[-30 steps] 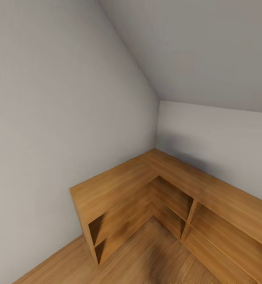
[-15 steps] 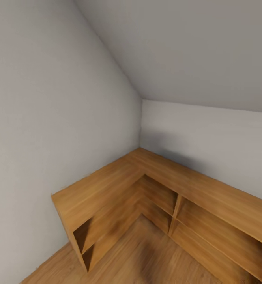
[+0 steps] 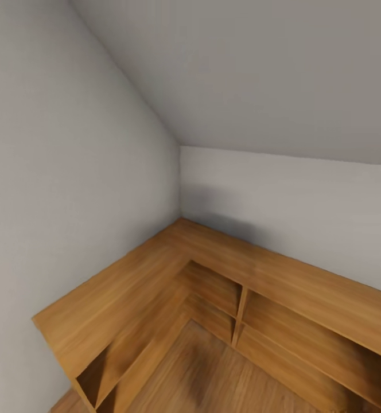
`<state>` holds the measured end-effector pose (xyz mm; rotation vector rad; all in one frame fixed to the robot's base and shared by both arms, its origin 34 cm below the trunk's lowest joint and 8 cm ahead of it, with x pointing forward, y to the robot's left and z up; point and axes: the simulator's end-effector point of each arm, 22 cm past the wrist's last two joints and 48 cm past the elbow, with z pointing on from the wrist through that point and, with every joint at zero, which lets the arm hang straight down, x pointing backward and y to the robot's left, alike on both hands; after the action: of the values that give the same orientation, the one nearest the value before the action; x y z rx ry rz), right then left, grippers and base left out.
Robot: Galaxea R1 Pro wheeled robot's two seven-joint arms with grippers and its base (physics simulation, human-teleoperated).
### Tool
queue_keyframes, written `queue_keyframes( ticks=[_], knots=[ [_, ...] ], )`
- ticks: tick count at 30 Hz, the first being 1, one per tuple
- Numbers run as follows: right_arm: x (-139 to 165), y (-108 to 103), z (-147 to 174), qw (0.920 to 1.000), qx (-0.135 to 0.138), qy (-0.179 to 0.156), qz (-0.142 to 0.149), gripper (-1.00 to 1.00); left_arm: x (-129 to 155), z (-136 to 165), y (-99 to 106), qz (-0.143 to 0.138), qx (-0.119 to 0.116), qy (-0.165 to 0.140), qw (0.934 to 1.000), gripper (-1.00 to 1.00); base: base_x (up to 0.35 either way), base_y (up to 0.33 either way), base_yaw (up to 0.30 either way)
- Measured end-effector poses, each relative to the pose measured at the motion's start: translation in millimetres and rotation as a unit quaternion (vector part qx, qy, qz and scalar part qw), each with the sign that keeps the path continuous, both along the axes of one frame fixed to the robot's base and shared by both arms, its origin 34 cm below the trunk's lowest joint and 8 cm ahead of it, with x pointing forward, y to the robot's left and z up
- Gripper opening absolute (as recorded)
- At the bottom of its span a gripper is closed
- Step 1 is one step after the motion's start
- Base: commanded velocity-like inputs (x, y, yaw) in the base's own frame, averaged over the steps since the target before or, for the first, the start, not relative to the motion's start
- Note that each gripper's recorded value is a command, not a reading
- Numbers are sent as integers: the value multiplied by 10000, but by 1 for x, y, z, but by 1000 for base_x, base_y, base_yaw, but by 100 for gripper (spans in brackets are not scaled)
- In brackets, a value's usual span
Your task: In the bedroom, organize the workspace by keeping the computer under the desk, ensuring the monitor is on the desk, placing the keyboard on the desk next to the monitor, placing the mouse on the desk next to the keyboard, moving the folder from the swivel chair onto the desk next to the mouse, stacking the notebook on top of the folder with the pen on top of the notebook, and positioning the swivel chair next to the desk.
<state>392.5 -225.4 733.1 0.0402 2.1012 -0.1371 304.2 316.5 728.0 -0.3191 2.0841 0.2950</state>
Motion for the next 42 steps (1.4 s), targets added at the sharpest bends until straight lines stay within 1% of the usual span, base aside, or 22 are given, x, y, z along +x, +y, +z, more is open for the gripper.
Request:
queue_keyframes(
  ticks=[6,9,10,14,20,30,42],
  knots=[
    [0,3,0,10000,27,3,-13,100,0,-1,1,-3,0,22,10000,100,36,9,-295],
    [0,8,0,10000,55,3,-1,100,-1,-1,10,7,63,40,10000,100,10,2,-293],
    [0,9,0,10000,65,3,9,100,-1,0,18,11,120,48,9999,100,5,1,-293],
    [0,13,1,10000,84,-2,28,100,-4,-2,27,-2,171,144,9997,100,3,1,-293],
    [0,18,1,9999,114,-6,41,100,-7,-6,31,10,177,252,9995,100,1,0,-293],
    [0,19,1,9999,121,1,65,100,-10,-10,34,32,175,360,9992,100,0,0,-293],
    [0,21,1,9999,130,6,85,100,-10,-10,32,39,157,360,9992,100,0,0,-295]
  ],
)
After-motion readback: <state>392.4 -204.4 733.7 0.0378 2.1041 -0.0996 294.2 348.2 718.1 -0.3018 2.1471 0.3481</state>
